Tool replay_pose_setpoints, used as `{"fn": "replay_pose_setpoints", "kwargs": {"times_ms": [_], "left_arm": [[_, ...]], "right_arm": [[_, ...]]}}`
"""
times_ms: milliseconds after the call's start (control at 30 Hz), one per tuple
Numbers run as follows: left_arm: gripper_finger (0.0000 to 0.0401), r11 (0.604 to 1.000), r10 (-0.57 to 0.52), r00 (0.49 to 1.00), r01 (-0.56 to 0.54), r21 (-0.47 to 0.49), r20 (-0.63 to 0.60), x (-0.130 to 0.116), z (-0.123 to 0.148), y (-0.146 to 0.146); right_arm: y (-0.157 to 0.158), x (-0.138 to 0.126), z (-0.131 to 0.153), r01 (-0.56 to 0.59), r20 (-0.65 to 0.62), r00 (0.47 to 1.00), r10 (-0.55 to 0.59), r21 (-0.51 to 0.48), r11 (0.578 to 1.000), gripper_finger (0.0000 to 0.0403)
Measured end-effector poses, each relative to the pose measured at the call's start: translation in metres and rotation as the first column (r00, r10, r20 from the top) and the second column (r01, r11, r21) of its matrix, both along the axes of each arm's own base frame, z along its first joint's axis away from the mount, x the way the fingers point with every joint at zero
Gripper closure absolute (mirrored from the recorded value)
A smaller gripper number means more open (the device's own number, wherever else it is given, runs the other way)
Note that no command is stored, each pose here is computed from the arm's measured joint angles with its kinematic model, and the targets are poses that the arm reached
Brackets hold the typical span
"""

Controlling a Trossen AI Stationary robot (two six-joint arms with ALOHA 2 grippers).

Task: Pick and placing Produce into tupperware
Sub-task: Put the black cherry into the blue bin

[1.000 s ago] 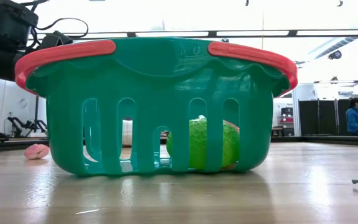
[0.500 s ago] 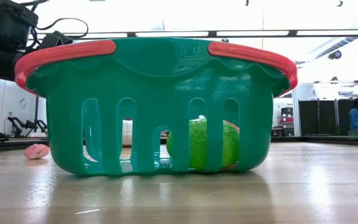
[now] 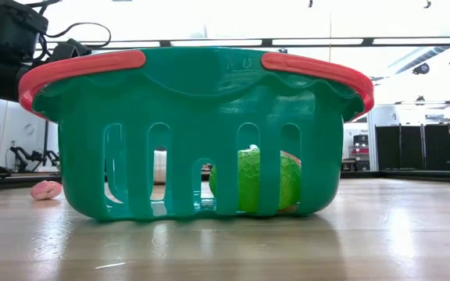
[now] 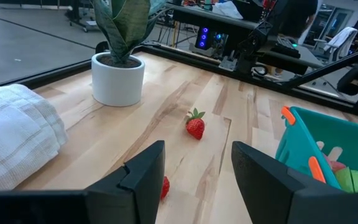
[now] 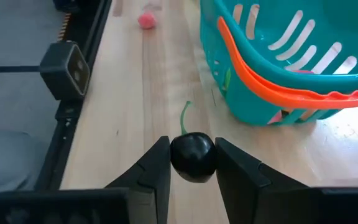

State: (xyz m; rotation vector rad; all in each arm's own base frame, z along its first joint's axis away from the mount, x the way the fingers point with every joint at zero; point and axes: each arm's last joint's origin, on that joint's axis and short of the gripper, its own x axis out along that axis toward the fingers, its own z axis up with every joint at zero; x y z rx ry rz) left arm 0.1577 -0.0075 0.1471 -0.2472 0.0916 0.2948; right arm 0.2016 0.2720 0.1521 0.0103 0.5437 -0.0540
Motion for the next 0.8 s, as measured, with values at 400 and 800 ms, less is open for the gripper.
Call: {"fn": "replay_pose_setpoints", "kwargs": {"times_ms": [400, 800], "left_arm": [[0.0228, 1.0, 0.0, 1.0, 0.0, 0.0, 0.0, 0.0, 0.0, 0.0], [0.0228, 1.0, 0.0, 1.0, 0.0, 0.0, 0.0, 0.0, 0.0, 0.0]], "right_arm": [[0.001, -0.006, 0.019, -0.044, 0.034, 0.998, 0.043, 0.02, 0.999, 0.0305], [0.001, -0.006, 0.019, -0.048, 0.035, 0.998, 0.048, 0.003, 0.999, 0.0305]]}}
